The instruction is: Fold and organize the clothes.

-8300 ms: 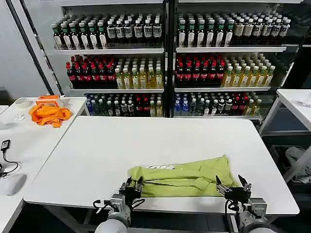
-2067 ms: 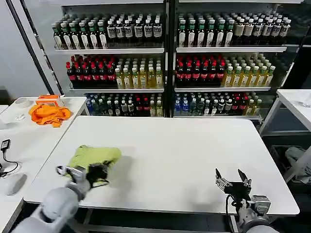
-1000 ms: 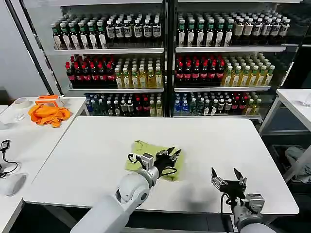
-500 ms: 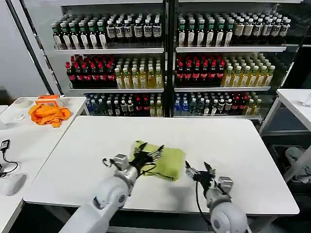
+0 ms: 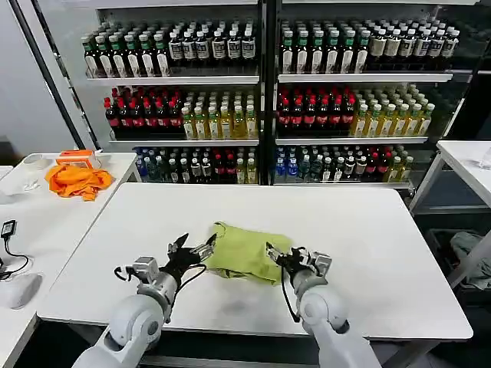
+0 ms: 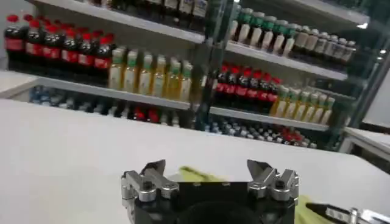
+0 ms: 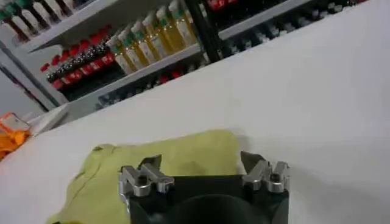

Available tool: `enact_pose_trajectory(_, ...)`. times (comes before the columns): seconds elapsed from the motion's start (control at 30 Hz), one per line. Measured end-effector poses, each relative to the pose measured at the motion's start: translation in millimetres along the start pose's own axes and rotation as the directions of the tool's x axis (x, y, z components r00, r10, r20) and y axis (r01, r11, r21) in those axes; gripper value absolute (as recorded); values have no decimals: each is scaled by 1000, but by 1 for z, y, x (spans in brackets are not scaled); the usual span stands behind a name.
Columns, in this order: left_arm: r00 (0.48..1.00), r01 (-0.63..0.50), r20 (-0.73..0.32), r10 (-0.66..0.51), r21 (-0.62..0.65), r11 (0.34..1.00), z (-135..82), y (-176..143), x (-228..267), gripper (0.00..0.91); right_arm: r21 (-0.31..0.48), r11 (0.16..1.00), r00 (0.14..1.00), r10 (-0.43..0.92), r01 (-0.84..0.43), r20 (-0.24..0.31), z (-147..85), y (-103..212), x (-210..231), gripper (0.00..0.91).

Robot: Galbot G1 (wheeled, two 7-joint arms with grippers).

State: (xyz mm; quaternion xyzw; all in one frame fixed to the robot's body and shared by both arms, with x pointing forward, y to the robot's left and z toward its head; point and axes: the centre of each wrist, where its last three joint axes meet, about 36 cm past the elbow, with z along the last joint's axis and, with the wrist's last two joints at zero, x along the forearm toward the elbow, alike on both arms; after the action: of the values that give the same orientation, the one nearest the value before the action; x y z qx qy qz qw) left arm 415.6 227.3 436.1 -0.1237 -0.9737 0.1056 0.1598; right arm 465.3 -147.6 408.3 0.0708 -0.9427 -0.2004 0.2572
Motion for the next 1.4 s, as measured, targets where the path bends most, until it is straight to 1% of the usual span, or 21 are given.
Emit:
enact_pose_trajectory(0.03,1000,3,1,-3,1,1000,0,1,2,907,-5,1000,1000,3,-3,-4,0,1,-3,71)
enact_pose_trajectory(0.1,1000,9,0,-9,2,1000,1,2,5,907,-14,1000,1000,9,-9,-8,0,2,-6,0)
enact_pose_trajectory(0.33,1000,23,-5,-23,-1,1000,2,8,14,907,-28,999,1000,25,-26,-17,-2,3,-14,0)
enact_pose_trajectory(0.73,999,31,-20,-31,4,1000,7,11,19,907,-13,998,998,68,-68,-6,-15,-13,-27,0)
enact_pose_trajectory(1.03,999,23,-23,-23,10,1000,8,8,23,907,51,993,994,107,-107,8,-36,-36,-36,0)
enact_pose_trajectory(1.27,1000,12,-23,-12,12,1000,8,4,25,907,138,979,989,144,-147,32,-56,-61,-38,0)
enact_pose_trajectory(1.3,1000,10,-23,-10,13,1000,8,3,26,907,152,977,988,148,-151,36,-58,-65,-37,282)
enact_pose_trajectory(1.33,1000,8,-22,-8,14,1000,8,2,26,907,170,973,988,151,-156,41,-59,-69,-36,635)
enact_pose_trajectory(1.37,1000,7,-23,-6,14,1000,9,1,26,907,188,969,987,154,-160,46,-61,-72,-35,907)
enact_pose_trajectory(1.4,1000,5,-22,-5,14,1000,9,0,26,907,205,965,986,158,-165,53,-63,-75,-34,907)
